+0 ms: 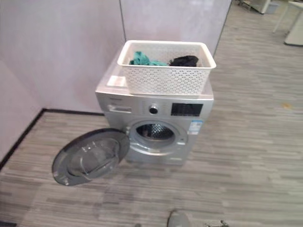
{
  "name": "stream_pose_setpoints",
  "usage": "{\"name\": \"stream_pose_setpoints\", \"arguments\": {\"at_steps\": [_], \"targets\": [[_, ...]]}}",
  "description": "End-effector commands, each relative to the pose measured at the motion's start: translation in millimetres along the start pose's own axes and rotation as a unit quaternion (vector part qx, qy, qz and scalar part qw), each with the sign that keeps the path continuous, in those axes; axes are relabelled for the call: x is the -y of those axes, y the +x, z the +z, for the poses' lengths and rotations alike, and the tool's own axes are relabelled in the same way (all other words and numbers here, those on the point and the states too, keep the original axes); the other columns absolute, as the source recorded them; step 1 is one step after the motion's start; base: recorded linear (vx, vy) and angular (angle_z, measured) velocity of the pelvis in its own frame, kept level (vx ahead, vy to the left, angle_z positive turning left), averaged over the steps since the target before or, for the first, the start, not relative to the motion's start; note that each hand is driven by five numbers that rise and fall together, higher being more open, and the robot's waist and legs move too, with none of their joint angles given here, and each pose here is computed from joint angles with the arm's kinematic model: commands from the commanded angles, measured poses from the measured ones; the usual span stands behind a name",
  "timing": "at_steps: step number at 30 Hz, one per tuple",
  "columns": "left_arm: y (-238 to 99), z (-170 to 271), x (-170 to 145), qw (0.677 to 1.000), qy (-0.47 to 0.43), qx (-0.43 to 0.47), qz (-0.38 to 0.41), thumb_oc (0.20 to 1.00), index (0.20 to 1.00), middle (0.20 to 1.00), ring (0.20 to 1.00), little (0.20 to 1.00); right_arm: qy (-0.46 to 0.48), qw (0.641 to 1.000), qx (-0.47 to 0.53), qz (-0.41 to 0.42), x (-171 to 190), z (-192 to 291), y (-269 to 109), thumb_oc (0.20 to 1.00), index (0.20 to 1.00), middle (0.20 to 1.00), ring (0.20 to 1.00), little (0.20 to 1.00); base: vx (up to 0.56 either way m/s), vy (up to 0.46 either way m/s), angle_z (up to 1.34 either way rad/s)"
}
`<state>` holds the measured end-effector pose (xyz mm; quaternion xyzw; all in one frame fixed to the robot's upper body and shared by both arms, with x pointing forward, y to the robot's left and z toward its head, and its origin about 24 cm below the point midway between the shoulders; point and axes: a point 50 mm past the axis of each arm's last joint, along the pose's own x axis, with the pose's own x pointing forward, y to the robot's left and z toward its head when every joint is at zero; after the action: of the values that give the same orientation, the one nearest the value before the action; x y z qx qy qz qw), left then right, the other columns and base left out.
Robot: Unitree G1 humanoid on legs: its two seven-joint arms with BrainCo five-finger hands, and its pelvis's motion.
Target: Grab the laundry basket,head to the washer,open it,put in the laundry and shut it.
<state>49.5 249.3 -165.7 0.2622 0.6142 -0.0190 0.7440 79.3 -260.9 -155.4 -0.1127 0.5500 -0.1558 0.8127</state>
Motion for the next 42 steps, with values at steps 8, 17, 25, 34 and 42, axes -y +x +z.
{"name": "stream_pose_setpoints", "arguments": {"at_steps": [8, 17, 25, 34, 42], "targets": [[3, 22, -17, 0.999, -0.003, 0.042, 0.031, 1.0, 1.0, 1.0, 1.0, 1.0, -0.066, 0.997, 0.032, -0.022, 21, 10, 2, 1.0, 1.0, 1.0, 1.0, 1.0, 0.19, -0.213, 0.09], [3, 48, -26, 0.995, 0.0, 0.081, 0.05, 1.0, 1.0, 1.0, 1.0, 1.0, -0.105, 0.985, 0.13, -0.042, 35, 58, 3, 1.0, 1.0, 1.0, 1.0, 1.0, 0.07, -0.134, 0.23], [4, 37, -34, 0.996, -0.001, 0.059, 0.064, 1.0, 1.0, 1.0, 1.0, 1.0, -0.111, 0.973, 0.19, -0.068, 41, 84, -3, 1.0, 1.0, 1.0, 1.0, 1.0, 0.09, 0.146, -0.16], [3, 21, -36, 0.996, -0.038, 0.036, 0.074, 1.0, 1.0, 1.0, 1.0, 1.0, -0.05, 0.962, 0.248, -0.106, 60, 98, -17, 1.0, 1.0, 1.0, 1.0, 1.0, 0.09, 0.129, -0.28], [2, 11, -17, 0.997, -0.059, 0.02, 0.042, 1.0, 1.0, 1.0, 1.0, 1.0, 0.015, 0.939, 0.255, -0.228, 131, 98, -30, 1.0, 1.0, 1.0, 1.0, 1.0, 0.04, 0.021, -0.05]]}}
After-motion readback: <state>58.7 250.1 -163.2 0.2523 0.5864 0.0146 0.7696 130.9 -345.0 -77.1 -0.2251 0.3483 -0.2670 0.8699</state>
